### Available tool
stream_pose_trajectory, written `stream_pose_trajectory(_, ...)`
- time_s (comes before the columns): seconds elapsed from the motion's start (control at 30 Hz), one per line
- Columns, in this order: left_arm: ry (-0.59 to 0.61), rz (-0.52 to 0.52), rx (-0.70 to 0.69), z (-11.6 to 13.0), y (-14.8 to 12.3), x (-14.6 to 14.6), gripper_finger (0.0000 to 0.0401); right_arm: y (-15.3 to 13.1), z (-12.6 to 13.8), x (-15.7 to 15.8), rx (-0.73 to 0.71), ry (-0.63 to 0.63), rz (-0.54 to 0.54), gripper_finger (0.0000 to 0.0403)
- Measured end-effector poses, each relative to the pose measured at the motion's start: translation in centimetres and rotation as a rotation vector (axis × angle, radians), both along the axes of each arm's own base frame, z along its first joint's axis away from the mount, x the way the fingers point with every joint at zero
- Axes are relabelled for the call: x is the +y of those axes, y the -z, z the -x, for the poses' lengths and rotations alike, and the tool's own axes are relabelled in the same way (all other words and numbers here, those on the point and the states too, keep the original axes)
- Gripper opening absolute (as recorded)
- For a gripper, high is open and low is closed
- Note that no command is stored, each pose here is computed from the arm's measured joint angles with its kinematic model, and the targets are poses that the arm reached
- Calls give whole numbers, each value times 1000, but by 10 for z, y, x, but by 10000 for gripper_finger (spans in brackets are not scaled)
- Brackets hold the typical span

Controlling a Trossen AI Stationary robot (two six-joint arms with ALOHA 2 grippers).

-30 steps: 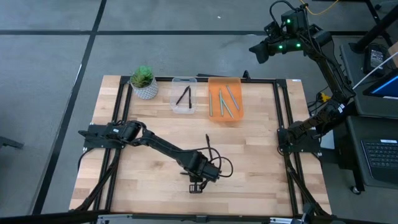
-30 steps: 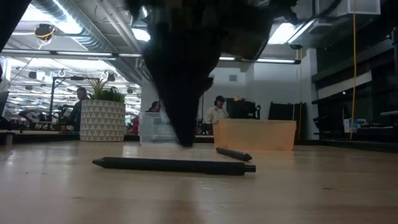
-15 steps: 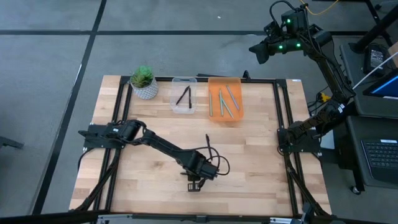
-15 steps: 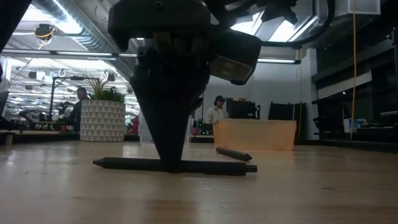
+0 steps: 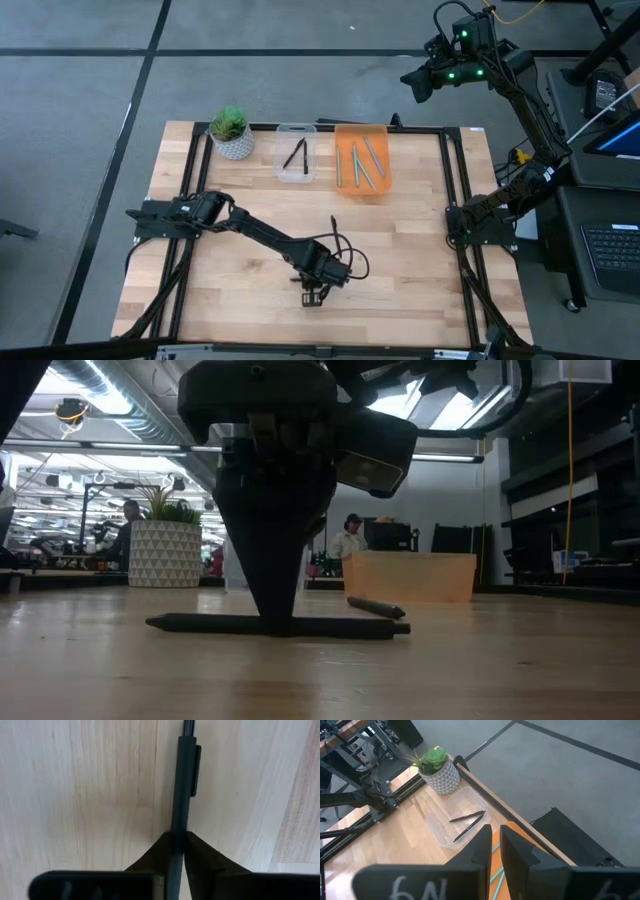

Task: Sort pens & pencils
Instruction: Put the black pen into the transparent bin

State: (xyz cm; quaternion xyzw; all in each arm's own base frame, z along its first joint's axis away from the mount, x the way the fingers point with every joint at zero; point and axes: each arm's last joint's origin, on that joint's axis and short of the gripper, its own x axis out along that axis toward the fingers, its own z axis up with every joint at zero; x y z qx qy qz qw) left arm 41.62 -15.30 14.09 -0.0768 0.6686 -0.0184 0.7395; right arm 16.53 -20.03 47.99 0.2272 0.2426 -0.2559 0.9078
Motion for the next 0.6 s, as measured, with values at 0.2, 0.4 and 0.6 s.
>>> stream_pose_trajectory(0.2,-14,9,6,0,1,0,15,0,0,0,-1,1,-1,39)
stream_pose_trajectory(0.4,-41,14,8,0,0,0,15,0,0,0,-1,2,-2,39)
stream_pose_trajectory(0.6,-55,13,12,-5,-9,-2,14,0,0,0,-1,2,-2,39)
